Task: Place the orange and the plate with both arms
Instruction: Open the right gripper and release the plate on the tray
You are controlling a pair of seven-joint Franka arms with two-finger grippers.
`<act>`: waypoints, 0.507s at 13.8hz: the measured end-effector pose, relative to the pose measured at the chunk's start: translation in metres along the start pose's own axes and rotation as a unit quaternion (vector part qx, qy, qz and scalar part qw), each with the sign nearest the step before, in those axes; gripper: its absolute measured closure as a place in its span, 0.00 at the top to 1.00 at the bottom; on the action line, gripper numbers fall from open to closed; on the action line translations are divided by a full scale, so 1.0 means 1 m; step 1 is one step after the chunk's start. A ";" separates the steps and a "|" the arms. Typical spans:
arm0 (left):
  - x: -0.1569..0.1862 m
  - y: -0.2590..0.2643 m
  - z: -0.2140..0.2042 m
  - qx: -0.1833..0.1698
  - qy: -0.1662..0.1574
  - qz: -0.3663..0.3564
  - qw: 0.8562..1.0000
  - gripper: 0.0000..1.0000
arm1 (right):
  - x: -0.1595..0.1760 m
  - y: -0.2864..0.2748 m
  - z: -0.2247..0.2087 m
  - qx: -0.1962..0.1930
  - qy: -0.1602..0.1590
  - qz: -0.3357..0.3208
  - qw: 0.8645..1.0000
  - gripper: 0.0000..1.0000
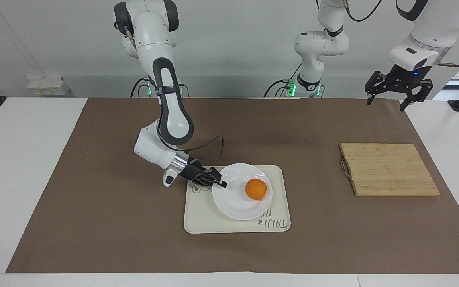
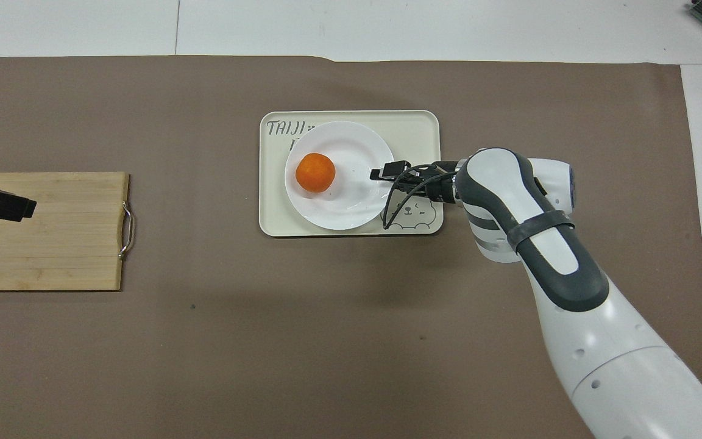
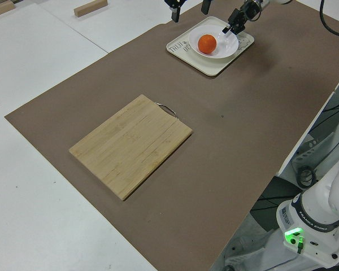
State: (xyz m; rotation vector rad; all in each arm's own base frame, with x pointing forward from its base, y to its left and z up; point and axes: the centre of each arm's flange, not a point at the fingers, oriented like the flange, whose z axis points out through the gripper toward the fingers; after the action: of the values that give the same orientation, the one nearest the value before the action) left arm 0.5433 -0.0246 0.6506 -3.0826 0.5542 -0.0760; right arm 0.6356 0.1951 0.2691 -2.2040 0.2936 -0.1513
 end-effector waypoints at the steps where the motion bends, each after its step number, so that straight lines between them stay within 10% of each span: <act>1: 0.000 0.000 0.000 0.000 0.000 0.000 1.000 1.00 | 0.005 -0.001 -0.008 -0.004 0.004 -0.006 1.000 0.65; 4: 0.000 0.001 0.000 0.000 -0.001 0.001 1.000 1.00 | 0.021 0.002 -0.039 -0.055 0.006 -0.054 0.997 0.99; 7: 0.000 0.001 0.000 0.000 -0.001 0.001 1.000 1.00 | 0.040 -0.002 -0.077 -0.132 0.002 -0.131 0.982 1.00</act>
State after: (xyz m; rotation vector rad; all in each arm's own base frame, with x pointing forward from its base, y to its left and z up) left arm 0.5429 -0.0259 0.6501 -3.0824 0.5579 -0.0722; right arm 0.6582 0.1272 0.3175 -2.5018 0.0236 -0.2756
